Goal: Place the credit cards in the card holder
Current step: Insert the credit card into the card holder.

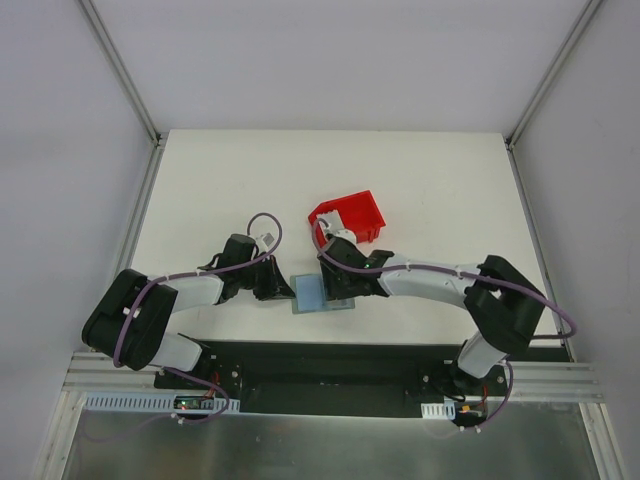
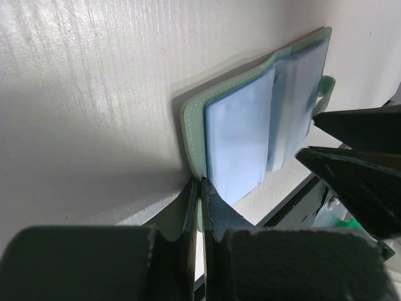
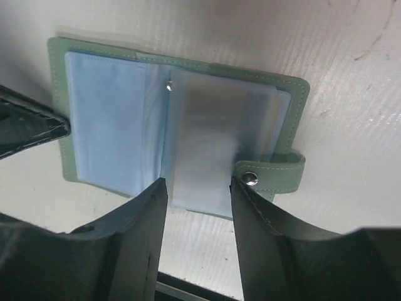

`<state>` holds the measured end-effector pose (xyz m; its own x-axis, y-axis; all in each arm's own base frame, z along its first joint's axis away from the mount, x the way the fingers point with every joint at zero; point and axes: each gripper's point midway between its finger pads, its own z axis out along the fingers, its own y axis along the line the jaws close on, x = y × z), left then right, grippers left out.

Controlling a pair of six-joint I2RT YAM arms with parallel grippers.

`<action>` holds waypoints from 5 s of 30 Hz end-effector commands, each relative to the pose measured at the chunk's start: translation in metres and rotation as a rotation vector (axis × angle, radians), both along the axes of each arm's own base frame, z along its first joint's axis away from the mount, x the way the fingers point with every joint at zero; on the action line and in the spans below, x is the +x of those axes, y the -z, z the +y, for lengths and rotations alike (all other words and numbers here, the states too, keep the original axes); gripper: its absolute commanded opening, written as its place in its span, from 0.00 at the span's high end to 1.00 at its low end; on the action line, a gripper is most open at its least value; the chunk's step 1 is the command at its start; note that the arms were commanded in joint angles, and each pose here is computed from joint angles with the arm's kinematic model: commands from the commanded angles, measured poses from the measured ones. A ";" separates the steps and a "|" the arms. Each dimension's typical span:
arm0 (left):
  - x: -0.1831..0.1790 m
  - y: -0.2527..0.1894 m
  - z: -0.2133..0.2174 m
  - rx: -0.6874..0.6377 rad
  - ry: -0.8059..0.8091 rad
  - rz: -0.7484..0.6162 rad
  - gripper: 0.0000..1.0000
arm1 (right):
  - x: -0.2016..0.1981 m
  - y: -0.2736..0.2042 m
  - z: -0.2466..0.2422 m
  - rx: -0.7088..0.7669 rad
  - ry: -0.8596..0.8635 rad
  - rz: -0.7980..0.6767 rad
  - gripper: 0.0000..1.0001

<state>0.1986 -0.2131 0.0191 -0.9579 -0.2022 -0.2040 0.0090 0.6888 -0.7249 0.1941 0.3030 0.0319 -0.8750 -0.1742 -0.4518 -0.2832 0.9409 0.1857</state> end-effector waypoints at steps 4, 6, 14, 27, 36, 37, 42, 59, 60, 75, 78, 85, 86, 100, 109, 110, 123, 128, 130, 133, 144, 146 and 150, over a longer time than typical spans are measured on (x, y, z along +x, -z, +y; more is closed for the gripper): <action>0.000 -0.002 -0.002 -0.002 0.031 -0.023 1.00 | 0.015 -0.073 0.007 0.138 -0.031 -0.164 0.51; 0.001 -0.002 -0.003 -0.002 0.033 -0.024 1.00 | 0.017 -0.061 0.008 0.117 -0.027 -0.141 0.50; 0.002 -0.005 -0.004 -0.008 0.035 -0.030 1.00 | 0.024 -0.029 0.014 0.094 -0.010 -0.064 0.50; 0.001 -0.004 -0.002 -0.001 0.031 -0.032 1.00 | 0.009 -0.005 -0.056 -0.078 0.136 -0.005 0.53; 0.000 -0.004 -0.002 -0.002 0.035 -0.032 1.00 | 0.017 0.015 -0.066 -0.092 0.170 0.047 0.53; 0.000 -0.004 -0.002 -0.001 0.036 -0.031 1.00 | 0.017 0.016 -0.067 -0.091 0.177 0.055 0.53; -0.001 -0.003 -0.002 -0.002 0.038 -0.027 1.00 | 0.024 -0.010 -0.054 0.008 0.153 -0.003 0.54; 0.001 -0.006 -0.003 -0.006 0.040 -0.032 1.00 | 0.015 -0.012 -0.001 0.099 0.056 0.017 0.53; 0.001 -0.006 -0.003 -0.006 0.040 -0.031 1.00 | 0.015 -0.010 -0.001 0.094 0.054 0.022 0.53; 0.001 -0.002 -0.004 -0.004 0.046 -0.024 1.00 | 0.011 0.001 0.012 0.000 -0.010 0.024 0.73; 0.000 -0.001 -0.004 -0.005 0.048 -0.020 1.00 | 0.012 0.003 0.007 -0.085 -0.019 0.017 0.81; 0.000 -0.002 -0.004 -0.007 0.047 -0.024 1.00 | 0.012 -0.006 0.007 -0.144 -0.043 -0.031 1.00; 0.000 -0.001 -0.004 -0.005 0.044 -0.022 1.00 | 0.014 -0.012 0.010 -0.137 -0.050 -0.051 1.00; -0.001 0.003 -0.003 -0.003 0.042 -0.019 1.00 | 0.017 -0.020 0.050 0.051 -0.101 -0.019 1.00; -0.002 0.004 -0.003 -0.004 0.042 -0.016 1.00 | 0.019 -0.034 -0.005 0.060 0.043 -0.057 0.94; -0.002 0.004 -0.003 -0.004 0.042 -0.014 1.00 | 0.017 -0.030 -0.008 0.055 0.054 -0.041 0.94; -0.002 0.004 -0.004 -0.007 0.045 -0.008 1.00 | 0.004 0.017 -0.007 -0.005 0.044 0.090 0.96; -0.002 0.005 -0.004 -0.003 0.045 -0.004 1.00 | 0.001 0.022 0.024 0.088 -0.005 0.137 0.96; -0.002 0.007 -0.004 -0.003 0.044 0.000 1.00 | -0.001 0.021 0.037 0.131 -0.029 0.161 0.96; -0.002 0.009 -0.003 0.002 0.041 0.002 1.00 | 0.003 0.013 0.052 0.195 -0.056 0.150 0.96; -0.004 0.024 0.003 0.041 0.014 0.036 1.00 | -0.004 -0.046 0.094 0.389 -0.242 0.067 0.92; -0.004 0.027 0.003 0.045 0.008 0.048 1.00 | -0.009 -0.055 0.101 0.421 -0.289 0.078 0.91; -0.005 0.030 0.004 0.048 0.005 0.055 1.00 | 0.001 -0.073 0.083 0.394 -0.247 -0.031 0.90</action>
<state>0.2033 -0.2219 0.0130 -0.9628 -0.1881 -0.1941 0.0235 0.6573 -0.7533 0.1825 0.3826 0.0493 -0.8823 -0.2299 -0.4106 -0.4282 0.7543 0.4977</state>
